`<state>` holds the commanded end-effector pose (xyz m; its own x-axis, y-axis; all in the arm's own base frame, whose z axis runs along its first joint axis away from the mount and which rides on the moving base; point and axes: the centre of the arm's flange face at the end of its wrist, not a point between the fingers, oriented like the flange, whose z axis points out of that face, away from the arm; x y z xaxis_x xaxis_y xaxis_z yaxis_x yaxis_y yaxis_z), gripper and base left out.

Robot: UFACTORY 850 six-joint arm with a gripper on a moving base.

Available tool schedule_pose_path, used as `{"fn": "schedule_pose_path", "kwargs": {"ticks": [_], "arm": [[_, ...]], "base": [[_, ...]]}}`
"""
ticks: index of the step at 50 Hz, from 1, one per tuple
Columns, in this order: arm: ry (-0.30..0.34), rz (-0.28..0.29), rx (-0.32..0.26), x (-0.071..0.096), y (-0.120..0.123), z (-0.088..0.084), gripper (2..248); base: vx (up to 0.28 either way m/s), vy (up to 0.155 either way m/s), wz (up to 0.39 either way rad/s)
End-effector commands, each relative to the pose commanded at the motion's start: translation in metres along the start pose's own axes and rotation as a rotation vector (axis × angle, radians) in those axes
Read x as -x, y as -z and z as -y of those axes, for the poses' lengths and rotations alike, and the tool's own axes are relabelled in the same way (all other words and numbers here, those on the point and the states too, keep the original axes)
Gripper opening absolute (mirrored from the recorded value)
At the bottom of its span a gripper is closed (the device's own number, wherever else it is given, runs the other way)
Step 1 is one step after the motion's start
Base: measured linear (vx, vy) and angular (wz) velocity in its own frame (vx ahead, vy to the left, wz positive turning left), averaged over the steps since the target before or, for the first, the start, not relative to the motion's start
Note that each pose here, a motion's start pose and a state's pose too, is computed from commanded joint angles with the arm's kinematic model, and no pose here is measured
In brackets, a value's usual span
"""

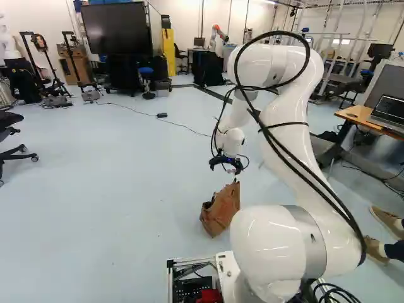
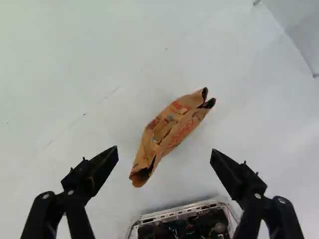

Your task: Pick up the grocery bag from the ground

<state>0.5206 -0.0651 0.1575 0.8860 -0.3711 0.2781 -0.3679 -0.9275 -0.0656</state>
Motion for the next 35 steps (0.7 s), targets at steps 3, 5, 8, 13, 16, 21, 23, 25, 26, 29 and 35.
{"fn": "schedule_pose_path", "kwargs": {"ticks": [3,5,8,13,16,21,23,25,26,29,35], "arm": [[-0.042,0.01,0.002,0.001,-0.004,0.0,247],[-0.069,0.015,0.004,0.001,-0.007,0.0,247],[-0.111,0.023,0.007,0.002,-0.012,0.0,247],[-0.181,0.034,0.011,0.003,-0.019,-0.001,247],[-0.223,0.04,0.014,0.004,-0.024,-0.001,247],[-0.293,0.048,0.019,0.005,-0.031,-0.001,247],[-0.321,0.05,0.021,0.005,-0.034,-0.001,247],[-0.349,0.052,0.023,0.005,-0.037,-0.001,247],[-0.363,0.054,0.024,0.005,-0.038,-0.001,247],[-0.405,0.057,0.027,0.006,-0.043,-0.001,247],[-0.489,0.063,0.033,0.007,-0.052,-0.001,247]], "base": [[0.0,0.0,0.0],[0.0,0.0,0.0],[0.0,0.0,0.0],[0.0,0.0,0.0],[0.0,0.0,0.0],[0.0,0.0,0.0],[0.0,0.0,0.0],[0.0,0.0,0.0],[0.0,0.0,0.0],[0.0,0.0,0.0],[0.0,0.0,0.0]]}}
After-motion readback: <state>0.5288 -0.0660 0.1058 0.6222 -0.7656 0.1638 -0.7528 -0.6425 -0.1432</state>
